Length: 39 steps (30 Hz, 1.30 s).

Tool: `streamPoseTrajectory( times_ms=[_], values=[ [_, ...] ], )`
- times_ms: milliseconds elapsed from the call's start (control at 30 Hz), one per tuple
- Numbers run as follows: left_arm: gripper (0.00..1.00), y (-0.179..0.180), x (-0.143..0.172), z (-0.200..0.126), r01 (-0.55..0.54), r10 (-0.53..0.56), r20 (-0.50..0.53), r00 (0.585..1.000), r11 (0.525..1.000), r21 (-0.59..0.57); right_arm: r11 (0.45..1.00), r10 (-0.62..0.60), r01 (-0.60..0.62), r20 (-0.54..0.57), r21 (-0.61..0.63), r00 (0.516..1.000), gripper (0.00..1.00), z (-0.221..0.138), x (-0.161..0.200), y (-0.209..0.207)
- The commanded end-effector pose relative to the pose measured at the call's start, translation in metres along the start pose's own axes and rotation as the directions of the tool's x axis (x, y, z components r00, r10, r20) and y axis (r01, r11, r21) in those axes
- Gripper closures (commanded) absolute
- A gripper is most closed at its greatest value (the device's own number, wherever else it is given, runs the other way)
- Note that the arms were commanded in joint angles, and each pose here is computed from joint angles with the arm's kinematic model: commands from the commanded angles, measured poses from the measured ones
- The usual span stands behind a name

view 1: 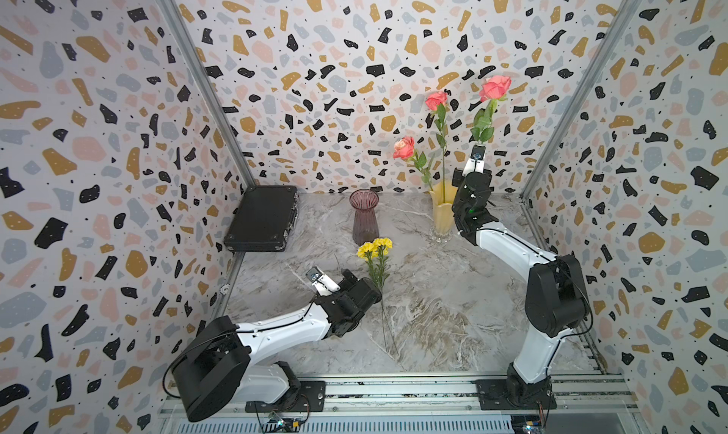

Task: Arrange the flowers in different vases according to their colors
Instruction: Insert the flower into the vase, then pick up the flower at the center of the board.

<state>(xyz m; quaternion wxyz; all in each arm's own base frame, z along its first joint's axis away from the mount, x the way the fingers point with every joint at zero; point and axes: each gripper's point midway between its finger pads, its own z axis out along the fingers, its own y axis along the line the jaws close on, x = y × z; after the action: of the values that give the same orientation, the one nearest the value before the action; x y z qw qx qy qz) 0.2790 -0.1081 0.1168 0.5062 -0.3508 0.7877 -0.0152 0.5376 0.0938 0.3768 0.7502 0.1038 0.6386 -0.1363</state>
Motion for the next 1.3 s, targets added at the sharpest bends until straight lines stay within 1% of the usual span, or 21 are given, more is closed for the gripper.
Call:
streamPoseTrajectory(
  times_ms=[0, 100, 200, 367, 467, 633, 667, 700, 767, 833, 900, 1000, 1033, 1067, 1100, 1133, 1167, 1233, 1267],
  values=[
    [0.01, -0.004, -0.010, -0.002, 0.014, -0.014, 0.039, 0.999, 1.000, 0.006, 0.998, 0.066, -0.067, 0.032, 0.018, 0.997, 0.94, -0.004, -0.023, -0.012],
    [0.01, -0.004, -0.011, -0.002, 0.016, -0.017, 0.041, 0.999, 1.000, 0.008, 0.997, 0.071, -0.071, 0.022, 0.000, 0.997, 0.76, -0.008, -0.030, -0.013],
    [0.01, -0.004, -0.010, -0.002, 0.015, -0.015, 0.041, 0.999, 1.000, 0.007, 0.996, 0.084, -0.083, 0.014, -0.017, 0.996, 0.68, -0.013, -0.039, -0.016],
    [0.01, -0.004, -0.009, -0.001, 0.014, -0.014, 0.040, 0.999, 1.000, 0.006, 0.987, 0.143, -0.144, -0.023, -0.069, 0.989, 0.64, -0.030, -0.042, -0.022],
    [0.01, -0.006, -0.009, -0.002, 0.008, -0.008, 0.037, 0.999, 1.000, 0.012, 0.972, 0.189, -0.194, -0.048, -0.131, 0.981, 0.61, -0.043, -0.046, -0.021],
    [0.00, -0.015, -0.009, -0.001, -0.040, 0.038, 0.043, 0.998, 0.998, 0.041, 0.938, 0.241, -0.261, -0.111, -0.228, 0.964, 0.57, -0.073, -0.055, -0.014],
    [0.01, -0.018, -0.007, 0.000, -0.071, 0.069, 0.040, 0.997, 0.996, 0.052, 0.931, 0.236, -0.259, -0.118, -0.258, 0.965, 0.55, -0.081, -0.057, -0.009],
    [0.01, -0.027, -0.005, 0.001, -0.074, 0.071, 0.036, 0.997, 0.994, 0.077, 0.924, 0.224, -0.252, -0.129, -0.287, 0.966, 0.54, -0.091, -0.057, -0.003],
    [0.01, -0.037, -0.001, 0.001, -0.136, 0.134, 0.024, 0.991, 0.986, 0.101, 0.911, 0.185, -0.231, -0.164, -0.341, 0.969, 0.51, -0.112, -0.053, 0.010],
    [0.01, -0.047, 0.000, 0.000, -0.191, 0.190, 0.017, 0.982, 0.974, 0.120, 0.892, 0.141, -0.213, -0.203, -0.398, 0.969, 0.50, -0.137, -0.042, 0.025],
    [0.01, -0.055, -0.002, -0.001, -0.257, 0.257, 0.022, 0.966, 0.958, 0.128, 0.865, 0.071, -0.190, -0.261, -0.465, 0.963, 0.50, -0.162, -0.024, 0.041],
    [0.00, -0.062, -0.007, -0.005, -0.326, 0.326, 0.028, 0.945, 0.935, 0.140, 0.847, -0.024, -0.215, -0.439, -0.487, 0.898, 0.47, -0.196, 0.034, 0.046],
    [0.01, -0.064, -0.008, -0.006, -0.338, 0.337, 0.030, 0.941, 0.930, 0.146, 0.845, -0.055, -0.223, -0.495, -0.486, 0.867, 0.47, -0.207, 0.061, 0.045],
    [0.01, -0.065, -0.005, -0.006, -0.348, 0.349, 0.023, 0.937, 0.923, 0.163, 0.832, -0.092, -0.232, -0.538, -0.504, 0.838, 0.47, -0.219, 0.084, 0.046],
    [0.01, -0.070, 0.000, -0.007, -0.362, 0.366, 0.014, 0.930, 0.911, 0.198, 0.811, -0.142, -0.233, -0.567, -0.537, 0.811, 0.48, -0.231, 0.105, 0.048],
    [0.01, -0.078, 0.007, -0.009, -0.394, 0.406, 0.007, 0.914, 0.882, 0.257, 0.788, -0.190, -0.237, -0.592, -0.568, 0.784, 0.48, -0.243, 0.125, 0.051],
    [0.01, -0.085, 0.015, -0.012, -0.417, 0.441, -0.004, 0.898, 0.851, 0.318, 0.773, -0.265, -0.229, -0.630, -0.591, 0.730, 0.48, -0.257, 0.151, 0.050],
    [0.01, -0.096, 0.026, -0.019, -0.427, 0.476, -0.021, 0.879, 0.807, 0.408, 0.747, -0.361, -0.229, -0.670, -0.624, 0.649, 0.46, -0.277, 0.185, 0.051],
    [0.01, -0.098, 0.027, -0.021, -0.426, 0.481, -0.025, 0.876, 0.798, 0.425, 0.740, -0.402, -0.226, -0.686, -0.633, 0.606, 0.44, -0.285, 0.201, 0.051]
  ],
)
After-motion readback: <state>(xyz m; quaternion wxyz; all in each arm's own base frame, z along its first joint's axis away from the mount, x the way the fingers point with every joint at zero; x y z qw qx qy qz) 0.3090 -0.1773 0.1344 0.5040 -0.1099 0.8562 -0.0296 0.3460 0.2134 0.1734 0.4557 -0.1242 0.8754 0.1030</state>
